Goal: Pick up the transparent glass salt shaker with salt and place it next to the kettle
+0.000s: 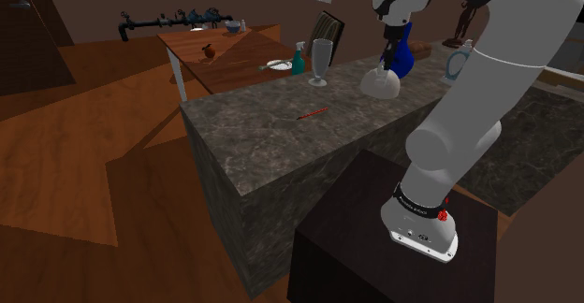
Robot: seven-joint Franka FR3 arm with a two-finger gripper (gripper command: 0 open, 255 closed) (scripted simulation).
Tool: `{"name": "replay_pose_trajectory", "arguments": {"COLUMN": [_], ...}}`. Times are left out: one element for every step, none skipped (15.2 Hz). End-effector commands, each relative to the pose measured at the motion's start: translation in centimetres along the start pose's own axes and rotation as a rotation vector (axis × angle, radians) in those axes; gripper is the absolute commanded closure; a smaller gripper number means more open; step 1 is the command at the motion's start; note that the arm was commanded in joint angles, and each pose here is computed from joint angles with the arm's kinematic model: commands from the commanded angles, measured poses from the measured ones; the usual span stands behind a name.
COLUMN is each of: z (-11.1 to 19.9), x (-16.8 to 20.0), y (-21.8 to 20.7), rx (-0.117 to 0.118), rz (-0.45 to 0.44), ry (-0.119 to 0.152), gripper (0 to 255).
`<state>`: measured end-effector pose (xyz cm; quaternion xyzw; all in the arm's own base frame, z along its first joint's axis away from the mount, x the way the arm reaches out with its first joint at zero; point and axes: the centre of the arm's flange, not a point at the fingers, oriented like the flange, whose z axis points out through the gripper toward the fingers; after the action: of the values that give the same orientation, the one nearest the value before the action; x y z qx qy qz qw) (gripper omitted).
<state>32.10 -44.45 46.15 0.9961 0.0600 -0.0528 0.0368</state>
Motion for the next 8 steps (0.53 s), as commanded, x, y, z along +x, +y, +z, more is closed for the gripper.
{"name": "replay_pose_trajectory", "arguments": {"z": [1.0, 1.6, 2.1, 2.6, 3.1, 3.7, 4.2, 4.7], "x": [0.1, 0.1, 0.2, 0.2, 0.3, 0.3, 0.4, 0.5], "y": [0.0, -0.1, -0.1, -0.1, -0.2, -0.2, -0.2, -0.3], "rx": [0.000, 0.000, 0.000, 0.000, 0.000, 0.000, 0.000, 0.000], "rz": [0.000, 0.000, 0.000, 0.000, 0.000, 0.000, 0.000, 0.000], "ry": [0.000, 0.000, 0.000, 0.000, 0.000, 0.000, 0.000, 0.000], "gripper": [255, 255, 255, 255, 255, 255, 255, 255]}}
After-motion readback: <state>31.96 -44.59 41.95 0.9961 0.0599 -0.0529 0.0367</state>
